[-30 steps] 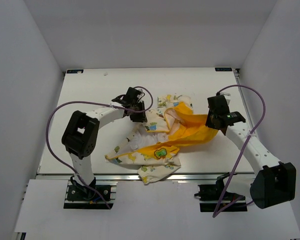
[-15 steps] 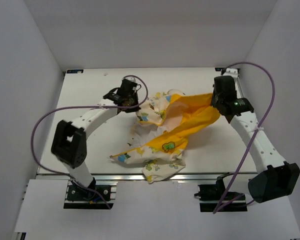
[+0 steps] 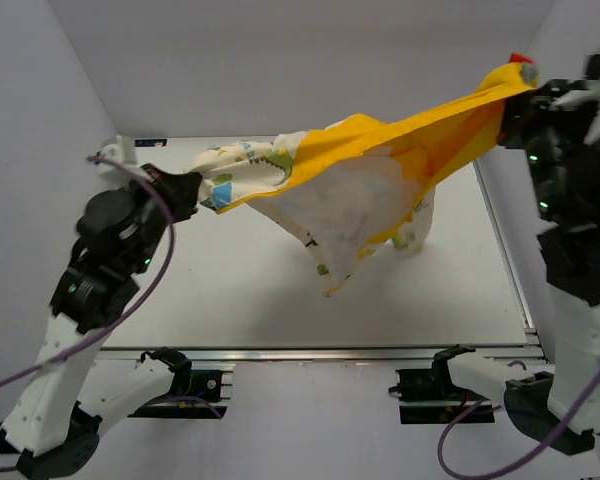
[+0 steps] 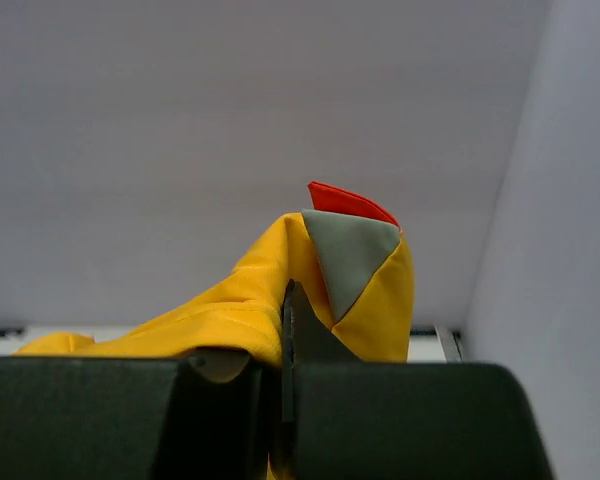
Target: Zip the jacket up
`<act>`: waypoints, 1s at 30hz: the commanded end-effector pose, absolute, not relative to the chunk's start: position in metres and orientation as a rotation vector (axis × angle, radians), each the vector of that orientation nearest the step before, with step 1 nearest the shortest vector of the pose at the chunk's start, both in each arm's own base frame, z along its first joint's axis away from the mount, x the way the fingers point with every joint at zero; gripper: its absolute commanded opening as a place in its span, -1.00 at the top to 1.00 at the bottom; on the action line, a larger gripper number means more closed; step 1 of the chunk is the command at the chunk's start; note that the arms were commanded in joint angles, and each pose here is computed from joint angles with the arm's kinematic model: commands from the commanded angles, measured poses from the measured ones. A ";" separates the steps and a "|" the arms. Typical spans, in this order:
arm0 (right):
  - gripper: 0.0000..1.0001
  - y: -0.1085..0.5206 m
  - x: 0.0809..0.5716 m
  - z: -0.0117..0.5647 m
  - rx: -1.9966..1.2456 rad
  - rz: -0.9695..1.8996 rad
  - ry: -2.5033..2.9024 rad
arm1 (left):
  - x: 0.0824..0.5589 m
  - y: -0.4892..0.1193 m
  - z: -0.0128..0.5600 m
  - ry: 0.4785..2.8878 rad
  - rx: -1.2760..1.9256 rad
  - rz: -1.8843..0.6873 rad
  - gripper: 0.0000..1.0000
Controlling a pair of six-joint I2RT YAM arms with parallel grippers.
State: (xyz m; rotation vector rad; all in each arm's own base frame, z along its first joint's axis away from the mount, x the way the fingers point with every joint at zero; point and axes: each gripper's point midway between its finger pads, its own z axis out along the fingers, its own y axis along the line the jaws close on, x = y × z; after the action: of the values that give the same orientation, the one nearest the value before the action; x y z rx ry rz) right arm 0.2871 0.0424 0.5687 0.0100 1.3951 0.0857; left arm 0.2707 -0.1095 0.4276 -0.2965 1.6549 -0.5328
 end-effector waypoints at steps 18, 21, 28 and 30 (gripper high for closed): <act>1.00 0.059 0.247 0.669 -0.037 0.271 1.070 | 0.222 -0.070 0.454 1.536 -0.413 -0.576 1.00; 1.00 0.082 0.328 0.618 -0.037 0.259 1.243 | 0.252 -0.081 0.394 1.670 -0.473 -0.500 1.00; 1.00 0.139 0.519 0.405 -0.037 0.218 1.753 | 0.303 -0.079 0.239 2.007 -0.667 -0.219 1.00; 1.00 0.160 0.543 0.357 -0.064 0.255 1.848 | 0.307 -0.093 0.207 2.108 -0.648 -0.296 0.89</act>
State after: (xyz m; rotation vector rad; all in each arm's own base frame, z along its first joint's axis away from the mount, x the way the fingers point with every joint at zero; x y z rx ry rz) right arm 0.5136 0.1435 0.4138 -0.0838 1.7289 0.2290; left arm 0.3060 -0.0979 0.2304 -0.5703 2.0661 -0.2585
